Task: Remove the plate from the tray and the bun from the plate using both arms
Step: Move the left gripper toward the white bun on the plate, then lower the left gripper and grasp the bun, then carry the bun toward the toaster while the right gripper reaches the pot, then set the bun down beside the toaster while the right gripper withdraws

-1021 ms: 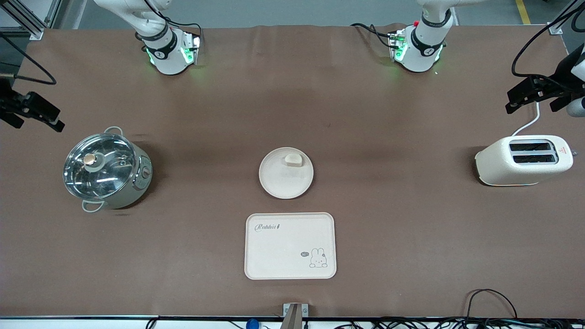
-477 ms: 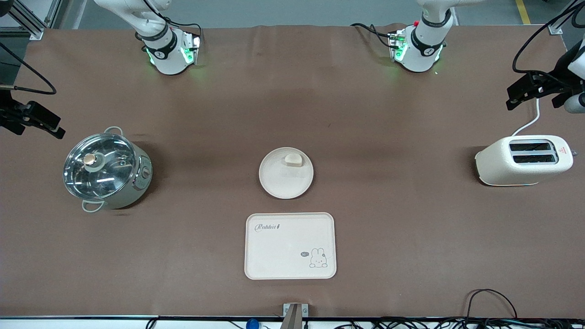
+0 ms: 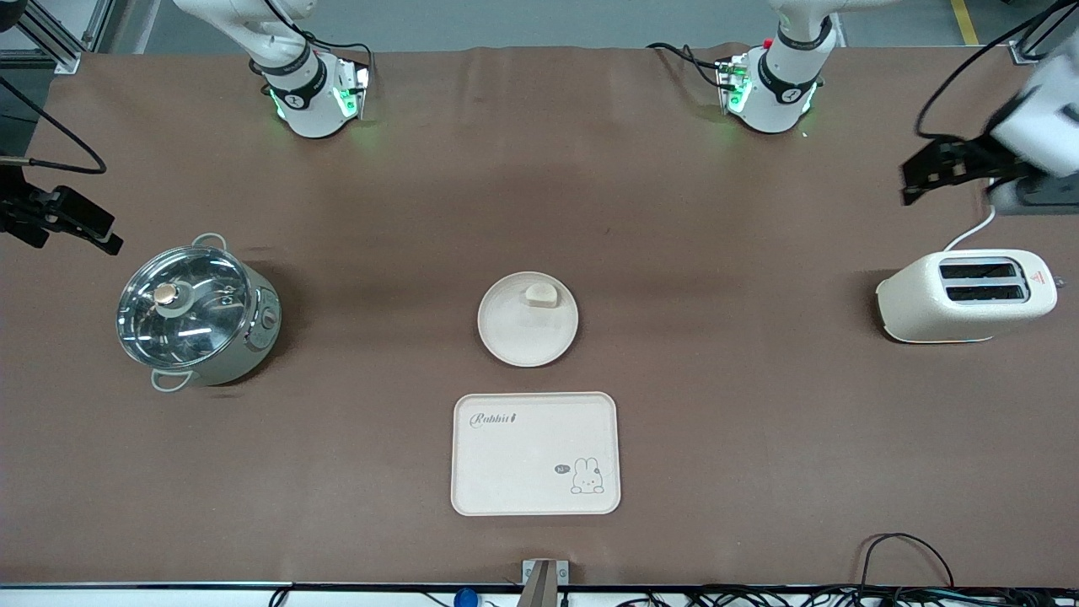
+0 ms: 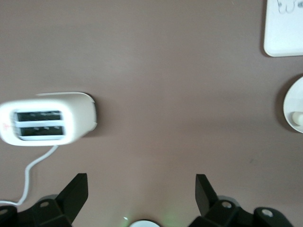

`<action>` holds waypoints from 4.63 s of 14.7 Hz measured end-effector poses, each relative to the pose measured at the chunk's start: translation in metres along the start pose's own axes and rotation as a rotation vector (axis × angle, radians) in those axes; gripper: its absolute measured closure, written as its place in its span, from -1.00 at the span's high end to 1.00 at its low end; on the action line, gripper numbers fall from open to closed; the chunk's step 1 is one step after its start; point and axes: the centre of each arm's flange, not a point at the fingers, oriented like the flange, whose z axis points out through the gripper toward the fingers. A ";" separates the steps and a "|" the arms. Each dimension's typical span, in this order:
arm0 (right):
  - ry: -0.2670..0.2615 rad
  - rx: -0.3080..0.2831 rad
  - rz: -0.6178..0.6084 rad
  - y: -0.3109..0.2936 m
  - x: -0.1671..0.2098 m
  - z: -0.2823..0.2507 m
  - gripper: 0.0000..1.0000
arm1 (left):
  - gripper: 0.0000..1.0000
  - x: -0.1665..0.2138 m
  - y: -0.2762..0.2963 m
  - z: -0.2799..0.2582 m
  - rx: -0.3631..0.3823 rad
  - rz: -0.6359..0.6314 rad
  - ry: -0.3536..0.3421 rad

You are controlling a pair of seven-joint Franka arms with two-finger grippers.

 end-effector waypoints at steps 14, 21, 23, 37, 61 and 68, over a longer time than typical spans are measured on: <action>-0.028 -0.003 0.000 0.000 -0.003 0.003 1.00 | 1.00 0.029 0.349 0.286 -0.082 -0.678 -0.044; -0.029 -0.003 0.000 0.000 -0.003 0.003 1.00 | 0.80 0.000 0.420 0.375 -0.130 -0.887 -0.038; -0.029 -0.003 0.000 0.000 -0.003 0.003 1.00 | 0.59 -0.002 0.424 0.391 -0.136 -0.896 -0.040; -0.045 -0.001 -0.012 -0.007 0.000 0.011 1.00 | -0.85 -0.010 0.442 0.414 -0.127 -0.896 -0.035; -0.194 0.266 -0.129 -0.230 0.008 0.330 1.00 | -0.88 0.172 0.013 0.417 0.107 -1.052 -0.046; -0.193 0.269 -0.124 -0.232 0.009 0.338 1.00 | 0.05 0.179 0.004 0.403 0.087 -1.069 -0.024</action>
